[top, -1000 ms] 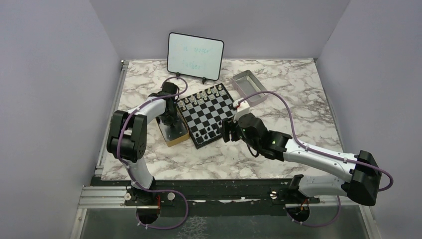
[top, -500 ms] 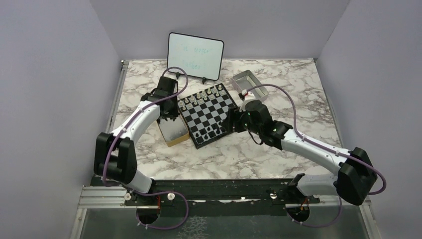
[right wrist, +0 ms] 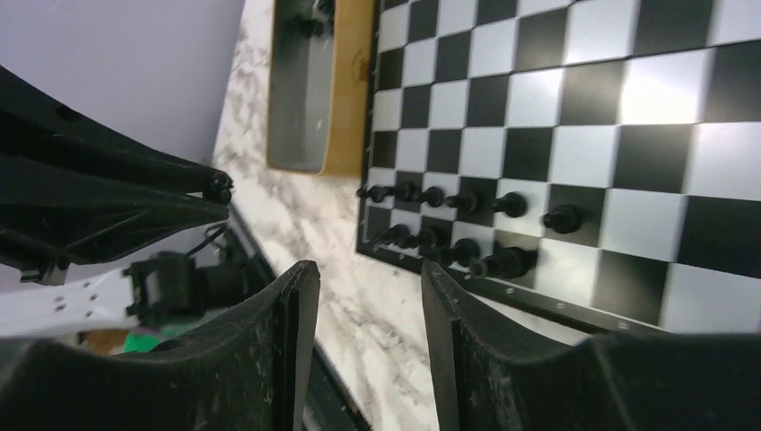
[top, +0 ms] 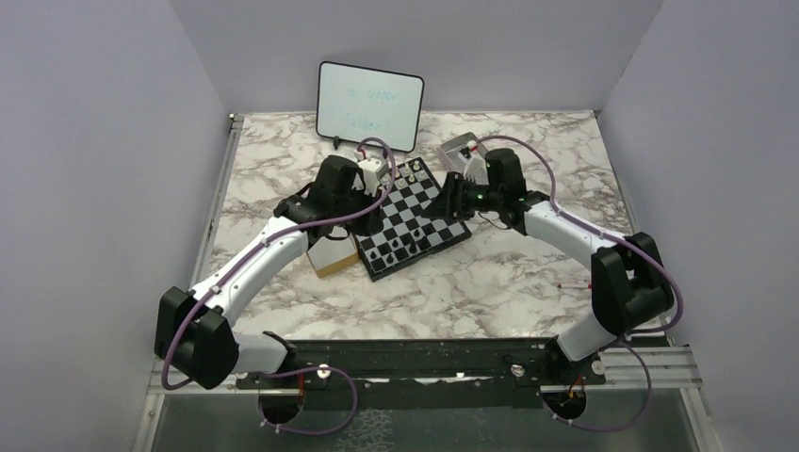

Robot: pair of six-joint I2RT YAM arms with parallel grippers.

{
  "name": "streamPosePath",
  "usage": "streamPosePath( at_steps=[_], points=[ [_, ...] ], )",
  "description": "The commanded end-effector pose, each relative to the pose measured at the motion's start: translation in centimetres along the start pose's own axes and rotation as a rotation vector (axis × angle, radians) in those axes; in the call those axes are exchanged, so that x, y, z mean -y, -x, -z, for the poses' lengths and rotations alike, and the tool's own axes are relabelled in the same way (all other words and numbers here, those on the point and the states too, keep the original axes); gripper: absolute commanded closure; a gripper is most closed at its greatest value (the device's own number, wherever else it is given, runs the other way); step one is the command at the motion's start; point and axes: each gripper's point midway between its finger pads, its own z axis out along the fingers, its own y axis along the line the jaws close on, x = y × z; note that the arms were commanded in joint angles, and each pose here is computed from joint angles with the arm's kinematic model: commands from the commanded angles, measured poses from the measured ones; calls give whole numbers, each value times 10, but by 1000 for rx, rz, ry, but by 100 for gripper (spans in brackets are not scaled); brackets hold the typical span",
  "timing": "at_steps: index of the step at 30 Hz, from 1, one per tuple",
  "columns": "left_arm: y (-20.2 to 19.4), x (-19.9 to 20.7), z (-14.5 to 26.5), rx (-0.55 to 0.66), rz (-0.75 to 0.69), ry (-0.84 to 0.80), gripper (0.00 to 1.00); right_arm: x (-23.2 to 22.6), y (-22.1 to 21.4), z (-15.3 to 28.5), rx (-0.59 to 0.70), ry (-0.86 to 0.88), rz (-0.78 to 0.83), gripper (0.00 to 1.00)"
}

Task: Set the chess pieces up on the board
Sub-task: Place the chess piece on the chessboard.

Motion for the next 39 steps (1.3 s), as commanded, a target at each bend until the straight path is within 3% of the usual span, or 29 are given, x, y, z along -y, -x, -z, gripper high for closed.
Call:
streamPosePath(
  at_steps=[1, 10, 33, 39],
  points=[
    [4, 36, 3, 48, -132, -152, 82, -45, -13, 0, -135, 275, -21, 51],
    [-14, 56, -6, 8, -211, -205, 82, -58, -21, -1, -178, 404, -106, 56],
    [-21, 62, -4, 22, -237, -214, 82, -67, -59, -30, -304, 424, -164, 60],
    [-20, 62, -4, 26, -241, -211, 82, -68, -64, -34, -317, 419, -171, 70]
  ],
)
